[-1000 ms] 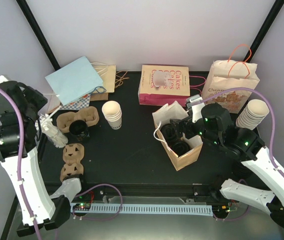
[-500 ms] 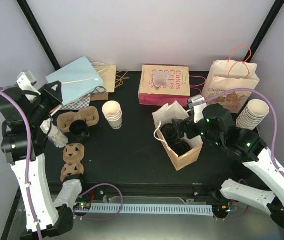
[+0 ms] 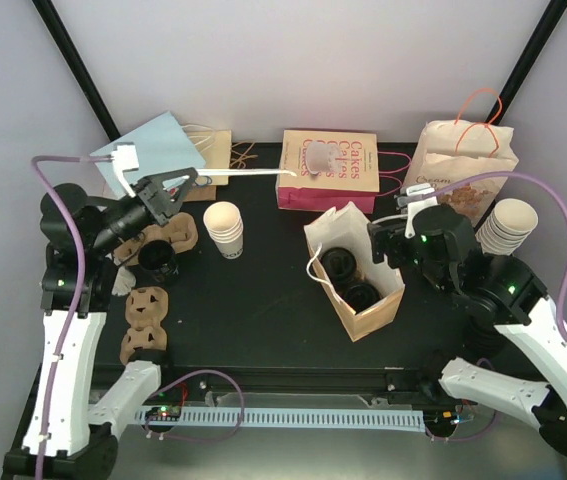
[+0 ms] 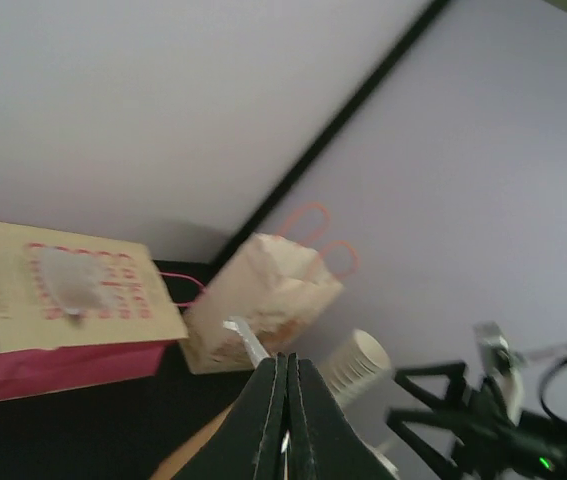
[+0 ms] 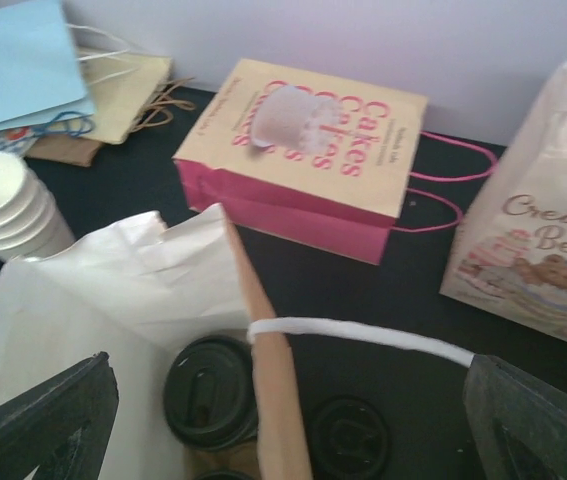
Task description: Pack the takeout coffee
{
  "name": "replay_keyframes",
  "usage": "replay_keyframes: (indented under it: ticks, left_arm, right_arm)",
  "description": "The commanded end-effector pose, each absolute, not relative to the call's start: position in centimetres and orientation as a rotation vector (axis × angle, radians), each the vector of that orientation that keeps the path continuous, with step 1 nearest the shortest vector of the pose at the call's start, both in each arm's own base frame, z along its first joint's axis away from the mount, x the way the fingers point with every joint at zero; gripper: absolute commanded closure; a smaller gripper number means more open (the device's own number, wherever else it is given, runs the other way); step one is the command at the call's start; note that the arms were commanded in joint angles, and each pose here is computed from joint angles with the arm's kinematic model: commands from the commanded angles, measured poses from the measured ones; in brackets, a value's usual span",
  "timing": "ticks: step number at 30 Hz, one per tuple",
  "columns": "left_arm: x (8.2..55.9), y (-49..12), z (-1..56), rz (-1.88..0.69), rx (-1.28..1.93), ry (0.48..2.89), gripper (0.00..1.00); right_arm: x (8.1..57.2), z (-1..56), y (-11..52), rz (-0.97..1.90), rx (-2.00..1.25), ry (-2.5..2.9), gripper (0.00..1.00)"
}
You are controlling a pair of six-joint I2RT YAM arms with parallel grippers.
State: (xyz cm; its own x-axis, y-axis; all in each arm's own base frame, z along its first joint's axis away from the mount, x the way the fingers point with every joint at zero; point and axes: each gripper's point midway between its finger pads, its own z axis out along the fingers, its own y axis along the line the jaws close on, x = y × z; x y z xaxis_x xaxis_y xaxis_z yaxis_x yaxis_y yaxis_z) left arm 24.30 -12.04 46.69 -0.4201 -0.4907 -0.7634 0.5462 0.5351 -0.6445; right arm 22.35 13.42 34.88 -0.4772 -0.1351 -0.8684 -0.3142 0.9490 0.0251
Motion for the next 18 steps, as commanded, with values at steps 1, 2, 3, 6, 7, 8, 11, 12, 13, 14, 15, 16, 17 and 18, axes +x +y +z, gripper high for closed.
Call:
replay_keyframes:
  ticks: [1, 2, 3, 6, 7, 8, 11, 12, 13, 14, 15, 16, 17, 18]
  left_arm:
    - [21.5, -15.0, 50.7, -1.18, 0.305, 1.505, 0.98]
    - [21.2, -15.4, 50.9, -1.186, 0.332, 1.5, 0.98]
    - [21.0, -15.8, 50.9, -1.193, 0.354, 1.499, 0.99]
    - [20.2, -17.1, 50.7, -1.217, 0.428, 1.502, 0.98]
    - [19.8, -17.5, 50.6, -1.224, 0.452, 1.5, 0.99]
    - [19.4, -17.9, 50.6, -1.233, 0.475, 1.498, 0.98]
    - [18.4, -18.8, 50.4, -1.241, 0.541, 1.5, 0.98]
    - [17.9, -19.3, 50.2, -1.251, 0.566, 1.509, 0.98]
    - [17.7, -19.7, 49.9, -1.254, 0.587, 1.521, 0.98]
    - [17.2, -20.2, 49.8, -1.262, 0.621, 1.524, 0.98]
    - [16.7, -20.9, 49.5, -1.264, 0.657, 1.533, 0.99]
    - [16.2, -21.5, 49.3, -1.261, 0.689, 1.538, 0.98]
    - [16.0, -22.0, 49.1, -1.249, 0.705, 1.548, 0.98]
    - [15.7, -22.5, 48.8, -1.247, 0.727, 1.557, 0.99]
  right_arm:
    - [23.0, 35.8, 10.3, 0.059, -0.193, 2.078, 0.03]
    - [23.0, 36.0, 10.0, 0.049, -0.178, 2.078, 0.03]
    - [22.9, 36.3, 9.5, 0.039, -0.154, 2.073, 0.03]
    - [22.4, 37.6, 7.8, 0.019, -0.064, 2.043, 0.02]
    - [22.3, 37.9, 7.2, 0.014, -0.039, 2.031, 0.02]
    - [22.1, 38.2, 6.9, 0.013, -0.025, 2.022, 0.02]
    - [21.6, 38.7, 6.1, 0.008, 0.002, 2.01, 0.02]
    - [21.5, 38.8, 5.9, 0.005, 0.01, 2.008, 0.02]
    - [21.4, 38.9, 5.7, 0.003, 0.018, 2.007, 0.02]
    - [21.3, 39.0, 5.5, 0.003, 0.025, 2.005, 0.02]
    - [21.2, 39.0, 5.3, 0.005, 0.033, 2.001, 0.02]
    - [21.1, 39.0, 5.2, 0.008, 0.037, 1.997, 0.02]
    - [21.0, 39.1, 5.1, 0.011, 0.041, 1.991, 0.02]
    - [20.9, 39.1, 5.0, 0.015, 0.043, 1.988, 0.02]
